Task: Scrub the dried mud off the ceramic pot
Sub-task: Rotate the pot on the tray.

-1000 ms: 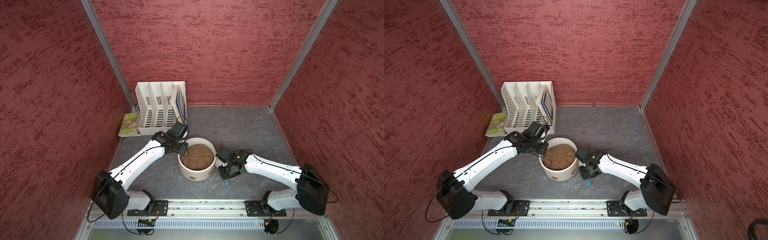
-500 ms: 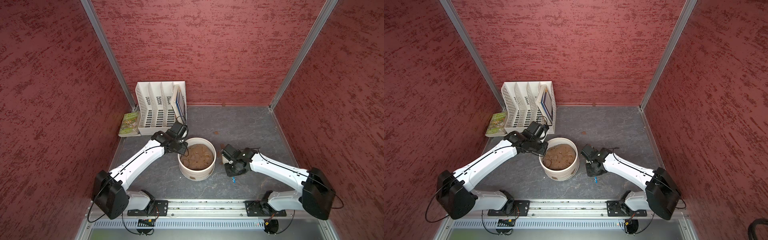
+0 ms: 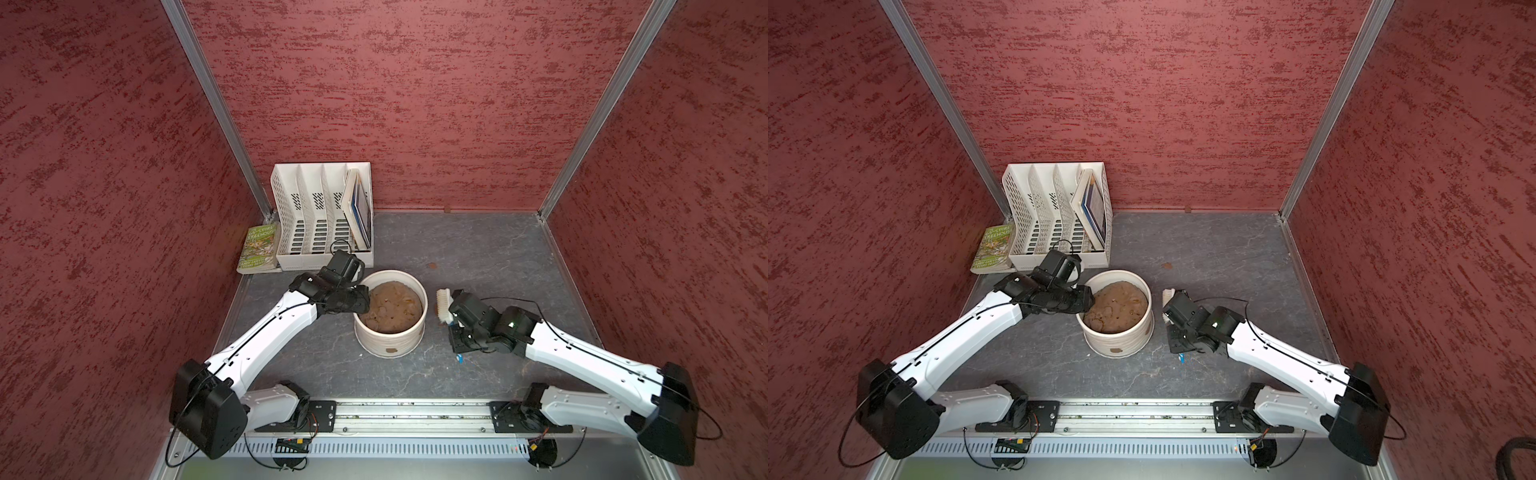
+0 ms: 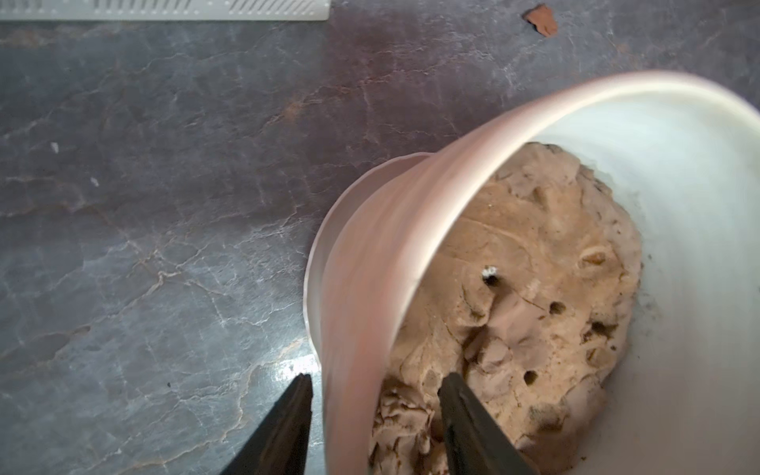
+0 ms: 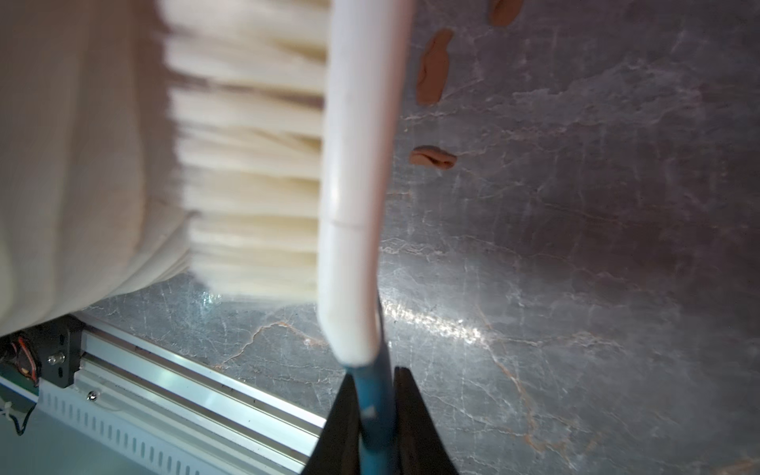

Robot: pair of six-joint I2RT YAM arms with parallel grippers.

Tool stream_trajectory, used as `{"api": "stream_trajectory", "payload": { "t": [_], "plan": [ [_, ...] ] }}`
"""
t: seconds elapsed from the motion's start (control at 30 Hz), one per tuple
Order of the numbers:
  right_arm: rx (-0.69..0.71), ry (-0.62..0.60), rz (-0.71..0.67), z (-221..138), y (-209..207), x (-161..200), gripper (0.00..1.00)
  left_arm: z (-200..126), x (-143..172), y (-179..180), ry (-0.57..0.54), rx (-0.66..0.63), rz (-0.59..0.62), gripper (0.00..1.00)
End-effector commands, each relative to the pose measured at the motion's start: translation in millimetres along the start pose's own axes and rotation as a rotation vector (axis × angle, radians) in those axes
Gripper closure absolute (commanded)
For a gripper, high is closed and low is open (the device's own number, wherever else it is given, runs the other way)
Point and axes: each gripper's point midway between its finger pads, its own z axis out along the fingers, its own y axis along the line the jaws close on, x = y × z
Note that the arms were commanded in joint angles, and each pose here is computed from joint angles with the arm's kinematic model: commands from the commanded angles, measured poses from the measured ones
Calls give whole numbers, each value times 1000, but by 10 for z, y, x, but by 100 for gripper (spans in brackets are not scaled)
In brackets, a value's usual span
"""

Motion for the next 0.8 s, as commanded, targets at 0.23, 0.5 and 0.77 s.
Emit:
{"api": "stream_trajectory", "payload": {
  "t": [0.23, 0.5, 0.77],
  "plan": [
    [-13, -35, 65, -78, -58, 99, 100, 136, -501, -222, -76, 39, 47, 43],
    [-5, -33, 75, -62, -87, 152, 100, 161, -470, -169, -64, 12, 53, 55],
    [5, -24, 77, 10, -88, 164, 100, 30, -396, -49, -64, -50, 59, 68]
  ]
}}
